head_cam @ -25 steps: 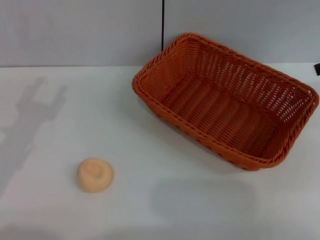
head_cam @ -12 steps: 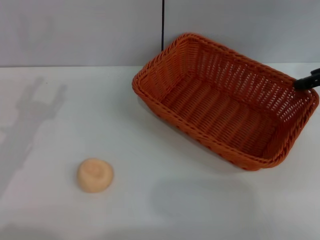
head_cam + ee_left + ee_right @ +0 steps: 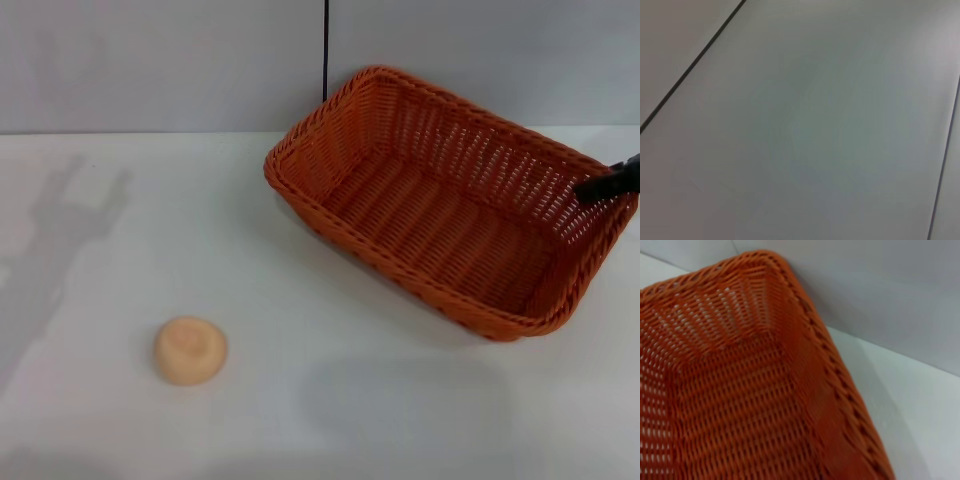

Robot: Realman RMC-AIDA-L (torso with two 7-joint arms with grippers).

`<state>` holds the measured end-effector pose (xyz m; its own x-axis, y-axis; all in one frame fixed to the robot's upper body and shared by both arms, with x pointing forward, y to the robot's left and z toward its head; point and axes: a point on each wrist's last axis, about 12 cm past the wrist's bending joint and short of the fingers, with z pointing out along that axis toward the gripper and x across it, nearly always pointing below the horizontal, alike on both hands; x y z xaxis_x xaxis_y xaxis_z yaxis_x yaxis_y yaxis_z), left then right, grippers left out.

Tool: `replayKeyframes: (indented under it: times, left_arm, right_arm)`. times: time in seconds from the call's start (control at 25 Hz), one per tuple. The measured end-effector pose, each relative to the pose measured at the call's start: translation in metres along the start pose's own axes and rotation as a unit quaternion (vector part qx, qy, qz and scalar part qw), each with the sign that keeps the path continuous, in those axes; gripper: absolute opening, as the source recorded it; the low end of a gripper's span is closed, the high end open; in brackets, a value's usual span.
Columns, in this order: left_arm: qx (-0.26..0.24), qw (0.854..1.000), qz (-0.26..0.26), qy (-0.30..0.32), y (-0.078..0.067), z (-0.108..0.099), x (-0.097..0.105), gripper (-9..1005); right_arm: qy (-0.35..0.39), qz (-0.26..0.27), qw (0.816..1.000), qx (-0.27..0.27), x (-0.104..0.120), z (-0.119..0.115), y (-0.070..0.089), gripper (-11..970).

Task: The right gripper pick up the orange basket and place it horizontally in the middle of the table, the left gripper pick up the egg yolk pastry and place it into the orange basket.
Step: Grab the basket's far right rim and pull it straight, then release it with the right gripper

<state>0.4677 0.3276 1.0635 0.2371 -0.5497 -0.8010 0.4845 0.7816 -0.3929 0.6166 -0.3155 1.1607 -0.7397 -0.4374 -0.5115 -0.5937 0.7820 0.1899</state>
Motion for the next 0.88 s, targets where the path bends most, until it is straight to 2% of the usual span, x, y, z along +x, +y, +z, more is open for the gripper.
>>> replayKeyframes:
  times: [0.16, 0.4, 0.64, 0.8, 0.88]
  left_arm:
    - [0.001, 1.000, 0.000, 0.000, -0.0001, 0.0008, 0.0002, 800]
    - [0.000, 1.000, 0.000, 0.000, -0.0001, 0.0004, 0.0002, 800]
    - [-0.001, 1.000, -0.001, 0.000, 0.0001, -0.0003, 0.0000, 800]
    - [-0.001, 1.000, -0.002, 0.000, 0.0002, 0.0000, -0.0001, 800]
    - [-0.001, 1.000, -0.002, -0.001, 0.0002, 0.0000, -0.0003, 800]
  right_arm:
    - [0.000, -0.009, 1.000, -0.007, 0.0008, 0.0025, 0.0030, 585]
    - [0.000, -0.012, 1.000, -0.008, 0.0016, 0.0028, 0.0032, 325]
    - [0.000, -0.014, 1.000, -0.009, 0.0022, 0.0031, 0.0036, 193]
    - [-0.007, -0.018, 1.000, -0.016, 0.0022, 0.0019, 0.0046, 193]
    - [-0.034, -0.018, 0.998, -0.047, 0.0010, -0.0031, 0.0091, 193]
